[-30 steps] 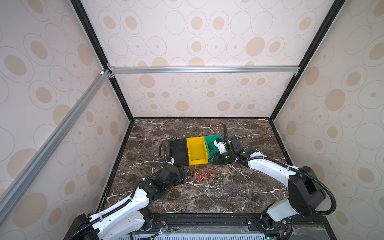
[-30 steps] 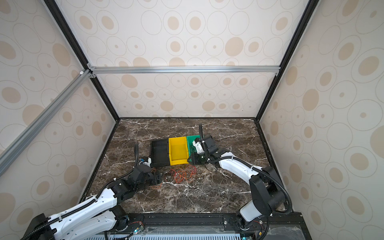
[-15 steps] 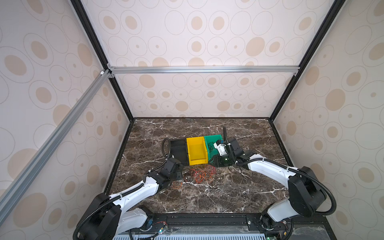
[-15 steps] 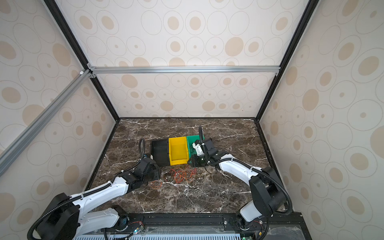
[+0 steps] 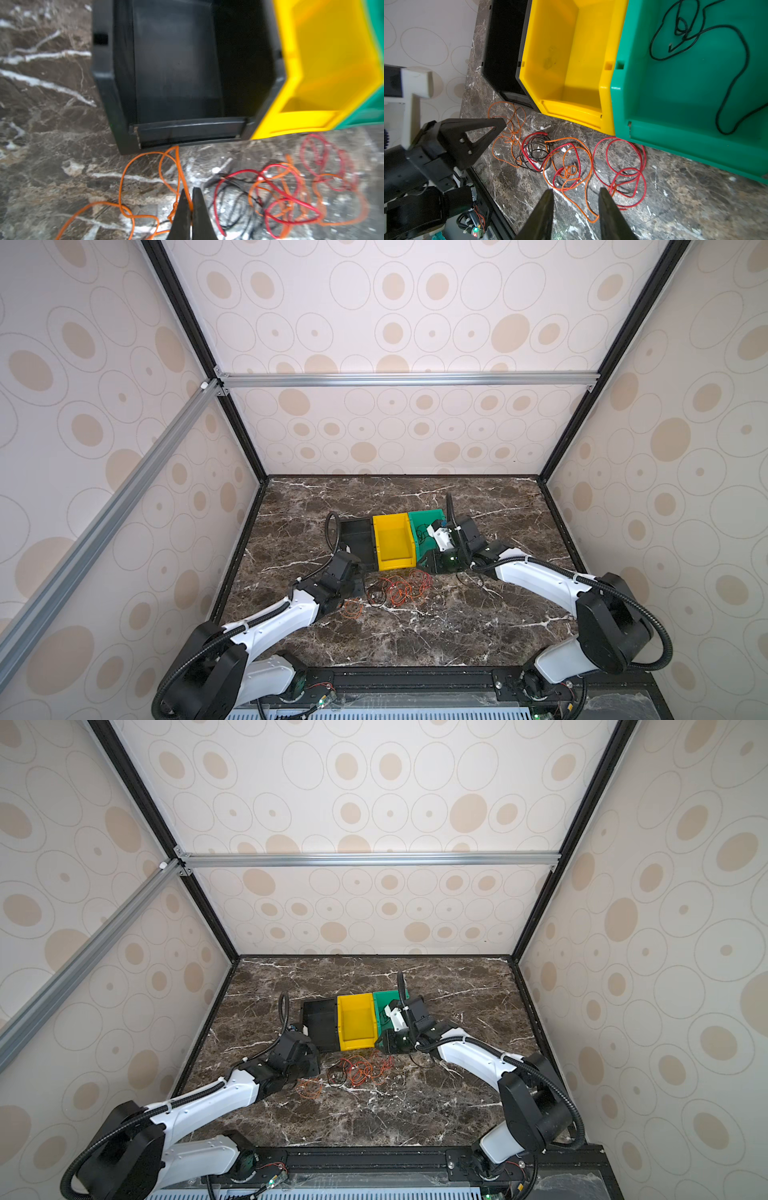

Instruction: Untangle the cables

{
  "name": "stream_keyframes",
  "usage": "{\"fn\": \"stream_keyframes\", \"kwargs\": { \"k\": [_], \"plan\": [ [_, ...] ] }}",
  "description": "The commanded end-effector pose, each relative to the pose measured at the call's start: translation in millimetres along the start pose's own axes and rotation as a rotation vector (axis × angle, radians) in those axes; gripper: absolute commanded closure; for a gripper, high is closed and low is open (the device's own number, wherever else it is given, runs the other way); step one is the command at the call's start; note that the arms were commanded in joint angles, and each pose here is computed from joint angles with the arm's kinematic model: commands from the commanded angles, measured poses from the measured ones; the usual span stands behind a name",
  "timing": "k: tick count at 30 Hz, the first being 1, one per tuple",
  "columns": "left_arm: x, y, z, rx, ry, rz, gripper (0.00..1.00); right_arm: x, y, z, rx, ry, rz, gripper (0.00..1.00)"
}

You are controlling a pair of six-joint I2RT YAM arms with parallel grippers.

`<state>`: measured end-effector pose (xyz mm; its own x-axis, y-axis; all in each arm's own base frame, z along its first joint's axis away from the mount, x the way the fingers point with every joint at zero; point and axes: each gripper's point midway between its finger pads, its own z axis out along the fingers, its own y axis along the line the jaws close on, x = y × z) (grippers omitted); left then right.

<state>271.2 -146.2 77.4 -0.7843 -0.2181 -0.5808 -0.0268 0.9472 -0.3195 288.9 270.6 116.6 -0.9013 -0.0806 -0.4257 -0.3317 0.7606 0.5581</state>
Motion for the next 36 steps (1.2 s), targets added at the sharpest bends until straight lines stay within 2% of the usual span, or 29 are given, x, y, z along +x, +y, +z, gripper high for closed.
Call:
{"fn": "stream_keyframes", "kwargs": {
  "k": [1,11,18,25,27,31,36],
  "plan": [
    [-26.0,-25.8,-25.0,0.109,-0.058,0.023,1.00,-3.6,16.4,-8.1,-0.035,-0.014,-0.032,0.62],
    [-66.8,-64.9,-86.2,0.283,-0.166,0.039,1.00,-14.3,47.4,-21.7,-0.138,-0.039,-0.067,0.61],
    [-106.8,-105.4,-133.3,0.455,-0.268,0.041,1.00,-26.9,76.8,-26.4,-0.286,-0.083,-0.092,0.59],
    [-144.4,-134.3,-172.8,0.546,-0.352,0.058,1.00,-43.1,100.2,-23.1,-0.423,-0.120,-0.093,0.57],
    [-150.8,-139.8,-177.4,0.560,-0.363,0.060,1.00,-46.7,104.8,-23.1,-0.450,-0.133,-0.109,0.55],
    [-158.2,-146.8,-180.3,0.578,-0.373,0.060,1.00,-51.3,110.4,-21.2,-0.480,-0.135,-0.123,0.43],
    [-160.1,-149.6,-176.4,0.579,-0.370,0.062,1.00,-53.1,121.8,-23.9,-0.548,-0.128,-0.103,0.40]
  ]
}}
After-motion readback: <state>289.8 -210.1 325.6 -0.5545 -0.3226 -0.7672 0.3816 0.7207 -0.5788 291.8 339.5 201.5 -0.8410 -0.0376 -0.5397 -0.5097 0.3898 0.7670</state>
